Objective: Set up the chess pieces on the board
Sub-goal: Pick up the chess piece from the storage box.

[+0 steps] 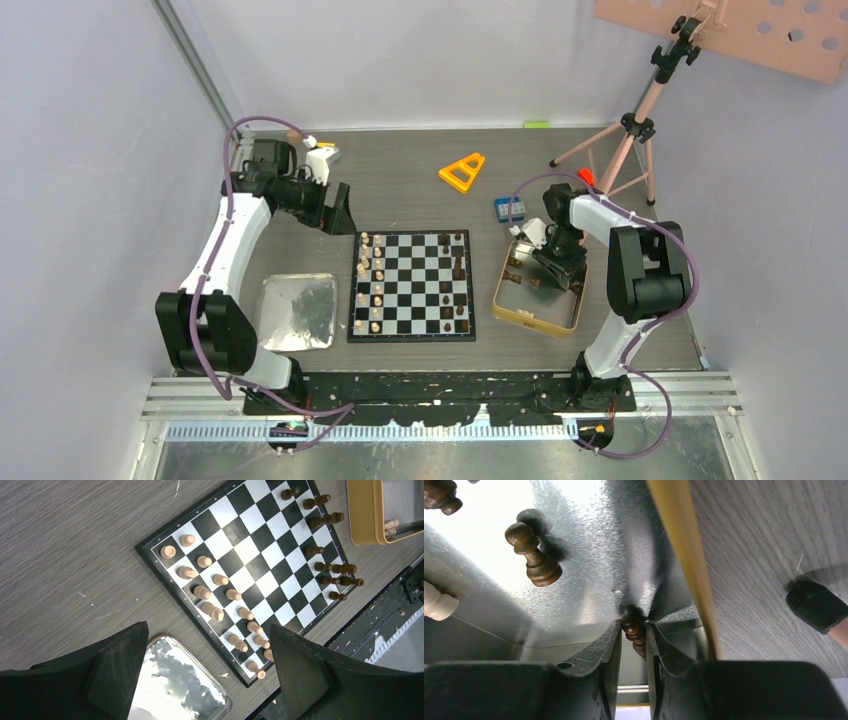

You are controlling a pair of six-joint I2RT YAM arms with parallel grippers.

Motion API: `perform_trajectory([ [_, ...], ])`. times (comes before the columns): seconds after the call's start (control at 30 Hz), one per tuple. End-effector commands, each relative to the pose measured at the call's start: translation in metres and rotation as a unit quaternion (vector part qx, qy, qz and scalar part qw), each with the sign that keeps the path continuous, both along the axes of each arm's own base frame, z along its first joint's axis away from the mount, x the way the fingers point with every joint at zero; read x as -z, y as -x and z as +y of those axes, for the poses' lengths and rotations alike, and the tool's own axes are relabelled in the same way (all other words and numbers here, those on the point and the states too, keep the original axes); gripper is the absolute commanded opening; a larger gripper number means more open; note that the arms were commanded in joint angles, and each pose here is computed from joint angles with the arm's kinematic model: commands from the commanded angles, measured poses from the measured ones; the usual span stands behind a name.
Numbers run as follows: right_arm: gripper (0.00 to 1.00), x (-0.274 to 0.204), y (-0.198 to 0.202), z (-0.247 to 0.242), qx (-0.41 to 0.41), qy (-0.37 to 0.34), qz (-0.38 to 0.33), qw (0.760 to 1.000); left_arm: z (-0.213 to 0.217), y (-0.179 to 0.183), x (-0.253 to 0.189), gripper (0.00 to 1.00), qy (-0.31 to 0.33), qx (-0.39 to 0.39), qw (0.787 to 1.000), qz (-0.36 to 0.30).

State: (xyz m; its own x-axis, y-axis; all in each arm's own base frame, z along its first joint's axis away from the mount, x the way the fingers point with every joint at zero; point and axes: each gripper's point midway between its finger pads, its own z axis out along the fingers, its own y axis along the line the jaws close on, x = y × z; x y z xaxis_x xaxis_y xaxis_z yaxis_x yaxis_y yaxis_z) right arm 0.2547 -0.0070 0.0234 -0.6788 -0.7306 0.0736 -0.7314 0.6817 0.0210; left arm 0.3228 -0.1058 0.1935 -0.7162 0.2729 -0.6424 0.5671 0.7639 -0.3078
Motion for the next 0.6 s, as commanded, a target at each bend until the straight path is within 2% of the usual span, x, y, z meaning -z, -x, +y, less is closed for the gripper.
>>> perform_trajectory([
  [0.0,0.26,-0.008,-0.011,-0.005,-0.021,0.014,-0.021,0.999,-0.001,-0.007,-0.019,0.94,0.003,0.006,0.999,-0.037],
  [0.13,0.13,-0.018,-0.016,0.004,-0.016,-0.008,-0.036,0.999,-0.001,-0.007,-0.019,0.94,0.004,0.006,0.999,-0.035],
  [0.33,0.07,-0.063,-0.031,0.048,0.006,-0.131,-0.096,0.987,-0.001,-0.006,-0.021,0.94,0.004,0.006,0.999,-0.040],
  [0.47,0.06,-0.111,-0.047,0.085,0.003,-0.237,-0.163,0.958,-0.002,-0.006,-0.022,0.94,0.007,0.008,0.999,-0.043],
  [0.57,0.05,-0.140,-0.066,0.124,-0.005,-0.338,-0.214,0.917,-0.005,-0.009,-0.025,0.94,0.014,0.009,0.999,-0.049],
])
